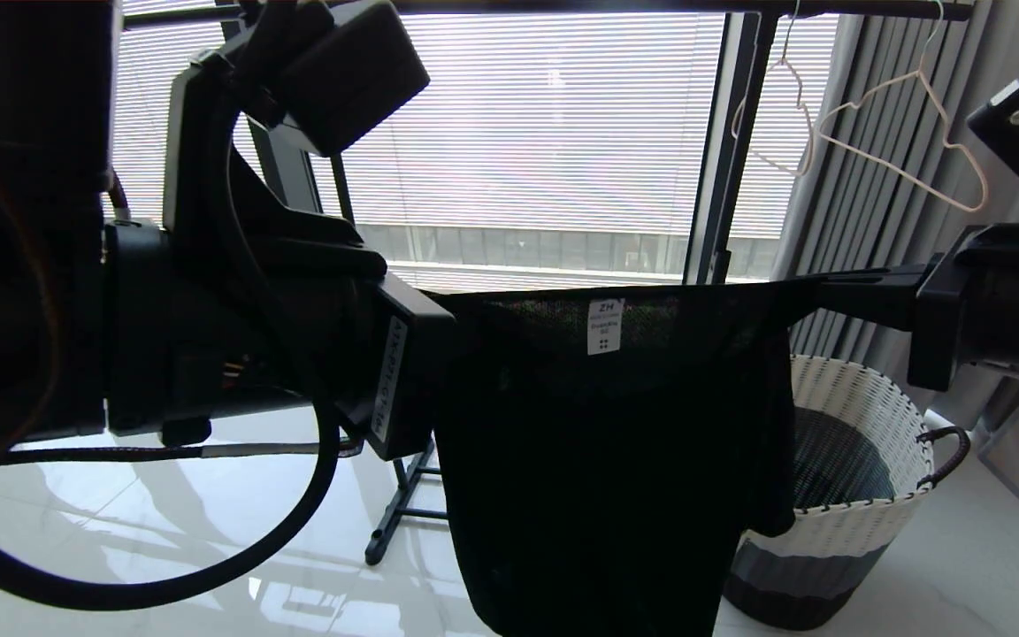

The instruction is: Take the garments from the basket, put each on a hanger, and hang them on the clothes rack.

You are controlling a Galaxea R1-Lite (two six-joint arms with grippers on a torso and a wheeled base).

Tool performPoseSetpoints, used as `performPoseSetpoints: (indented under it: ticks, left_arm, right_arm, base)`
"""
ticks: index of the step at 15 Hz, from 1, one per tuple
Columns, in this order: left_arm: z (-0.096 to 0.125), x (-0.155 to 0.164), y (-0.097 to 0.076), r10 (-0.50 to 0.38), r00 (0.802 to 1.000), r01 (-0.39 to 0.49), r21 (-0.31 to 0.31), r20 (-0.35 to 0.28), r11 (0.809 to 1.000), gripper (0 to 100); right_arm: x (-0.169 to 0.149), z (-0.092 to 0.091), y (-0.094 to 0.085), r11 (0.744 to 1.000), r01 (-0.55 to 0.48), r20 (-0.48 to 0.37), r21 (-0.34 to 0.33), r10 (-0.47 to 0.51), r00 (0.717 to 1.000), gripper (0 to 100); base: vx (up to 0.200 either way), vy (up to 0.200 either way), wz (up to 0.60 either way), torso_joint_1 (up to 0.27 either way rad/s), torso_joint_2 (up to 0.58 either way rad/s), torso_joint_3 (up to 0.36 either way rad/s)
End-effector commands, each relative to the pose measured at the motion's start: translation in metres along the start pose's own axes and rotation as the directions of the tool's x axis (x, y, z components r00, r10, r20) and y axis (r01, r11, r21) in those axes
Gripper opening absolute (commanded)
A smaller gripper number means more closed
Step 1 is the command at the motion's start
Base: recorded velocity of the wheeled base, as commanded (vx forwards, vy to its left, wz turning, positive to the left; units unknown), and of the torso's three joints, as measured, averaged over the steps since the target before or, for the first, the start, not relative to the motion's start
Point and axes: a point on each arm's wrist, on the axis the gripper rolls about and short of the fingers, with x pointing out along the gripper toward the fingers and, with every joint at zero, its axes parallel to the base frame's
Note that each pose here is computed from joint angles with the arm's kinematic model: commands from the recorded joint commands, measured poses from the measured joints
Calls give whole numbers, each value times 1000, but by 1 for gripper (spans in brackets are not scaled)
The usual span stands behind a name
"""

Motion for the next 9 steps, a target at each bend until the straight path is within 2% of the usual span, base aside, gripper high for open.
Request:
performPoseSetpoints:
  ticks: [1,2,4,6,9]
  left_arm:
    - [3,11,9,-57,998,57,35,-2,998,0]
    - [9,17,18,-57,998,56,57,9,997,0]
    - [23,31,30,-58,998,56,59,37,997,0]
    - [29,40,33,-70,996,67,61,46,996,0]
    - [29,43,33,-78,996,75,61,44,995,0]
  right_arm:
    - [-29,-9,7,1000,-13,3,-2,13,1000,0]
    - [-40,-14,12,1000,-31,-5,-4,31,1000,0]
    - [-60,-21,25,995,-97,-31,-16,97,995,0]
    - [-71,-27,33,988,-150,-59,-23,148,987,0]
    - [-70,-31,34,988,-152,-68,-22,150,986,0]
  base:
    - [0,0,0,0,0,0]
    - [0,0,0,0,0,0]
    - [0,0,0,0,0,0]
    - [0,0,0,0,0,0]
    - [0,0,0,0,0,0]
